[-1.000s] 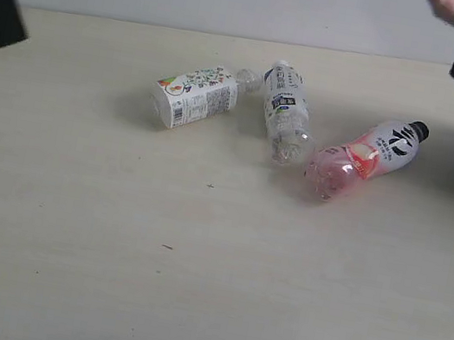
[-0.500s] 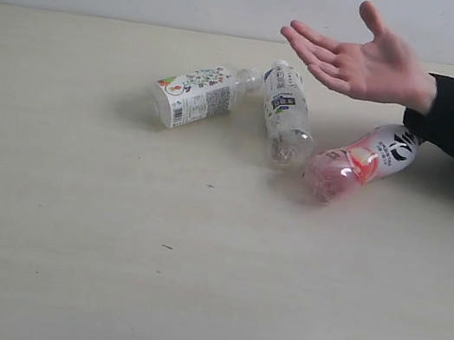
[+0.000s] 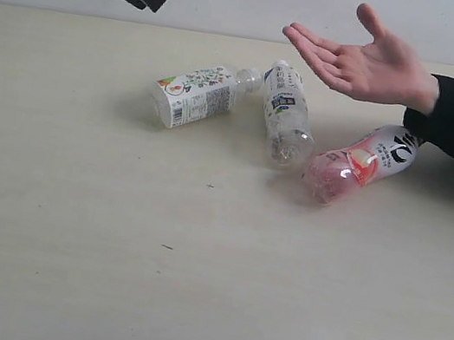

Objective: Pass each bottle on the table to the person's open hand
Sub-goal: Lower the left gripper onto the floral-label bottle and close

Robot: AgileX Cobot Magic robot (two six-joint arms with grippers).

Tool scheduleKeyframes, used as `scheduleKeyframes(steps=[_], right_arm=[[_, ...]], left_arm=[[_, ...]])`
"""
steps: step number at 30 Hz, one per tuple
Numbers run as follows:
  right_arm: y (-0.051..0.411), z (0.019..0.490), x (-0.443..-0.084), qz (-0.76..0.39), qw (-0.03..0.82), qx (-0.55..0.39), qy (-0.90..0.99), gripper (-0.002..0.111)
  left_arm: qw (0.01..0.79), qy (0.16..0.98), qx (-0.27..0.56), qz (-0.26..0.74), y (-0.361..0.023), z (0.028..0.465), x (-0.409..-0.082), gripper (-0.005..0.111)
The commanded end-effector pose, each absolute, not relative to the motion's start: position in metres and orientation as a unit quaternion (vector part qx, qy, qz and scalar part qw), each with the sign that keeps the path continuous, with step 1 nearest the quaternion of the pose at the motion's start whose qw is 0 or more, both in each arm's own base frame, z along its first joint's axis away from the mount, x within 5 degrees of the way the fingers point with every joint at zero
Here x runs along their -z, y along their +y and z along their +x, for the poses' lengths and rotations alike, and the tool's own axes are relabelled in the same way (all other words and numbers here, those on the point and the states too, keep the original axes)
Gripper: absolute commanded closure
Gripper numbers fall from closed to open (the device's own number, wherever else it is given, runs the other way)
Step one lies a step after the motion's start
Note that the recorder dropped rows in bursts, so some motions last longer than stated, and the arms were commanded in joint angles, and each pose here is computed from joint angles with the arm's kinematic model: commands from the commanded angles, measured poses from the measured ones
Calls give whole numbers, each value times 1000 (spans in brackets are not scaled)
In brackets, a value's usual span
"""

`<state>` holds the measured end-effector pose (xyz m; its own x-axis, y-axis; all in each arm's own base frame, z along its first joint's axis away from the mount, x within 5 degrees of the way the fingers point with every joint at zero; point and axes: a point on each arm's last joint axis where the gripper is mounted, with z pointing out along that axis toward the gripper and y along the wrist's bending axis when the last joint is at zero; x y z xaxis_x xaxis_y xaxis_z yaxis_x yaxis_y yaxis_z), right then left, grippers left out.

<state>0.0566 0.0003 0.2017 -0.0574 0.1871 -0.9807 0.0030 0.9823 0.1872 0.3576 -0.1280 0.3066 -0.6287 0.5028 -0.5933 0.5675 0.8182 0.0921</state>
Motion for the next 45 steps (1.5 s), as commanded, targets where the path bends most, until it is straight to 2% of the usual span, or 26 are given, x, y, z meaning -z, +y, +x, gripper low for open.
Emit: scheduleKeyframes(steps=[1,9,12,13,15,20,23,29,45], right_arm=[[0,56,-201,64,688,-67,720,108],[0,56,-201,64,688,-67,720,108],[0,56,-201,64,688,-67,720,108],[0,56,-201,64,688,-67,720,108],[0,56,-201,64,688,-67,720,108],[0,56,-201,64,688,-67,720,108],[0,56,-201,64,688,-67,720,108],[0,56,-201,64,688,-67,720,108],[0,56,-201,64,688,-67,720,108]], left_arm=[[260,910,16,322,-131,388,-299,107],[172,915,-8,364,-146,441,-264,107],[179,915,-6,362,-152,457,-257,105],[180,915,-5,361,-153,460,-253,102],[177,916,-4,361,-155,464,-248,88],[174,909,-1,378,-166,465,-237,29],[169,898,-2,407,-178,462,-232,3],[175,873,-13,455,-208,457,-219,2],[221,867,-32,445,-207,479,-187,2]])
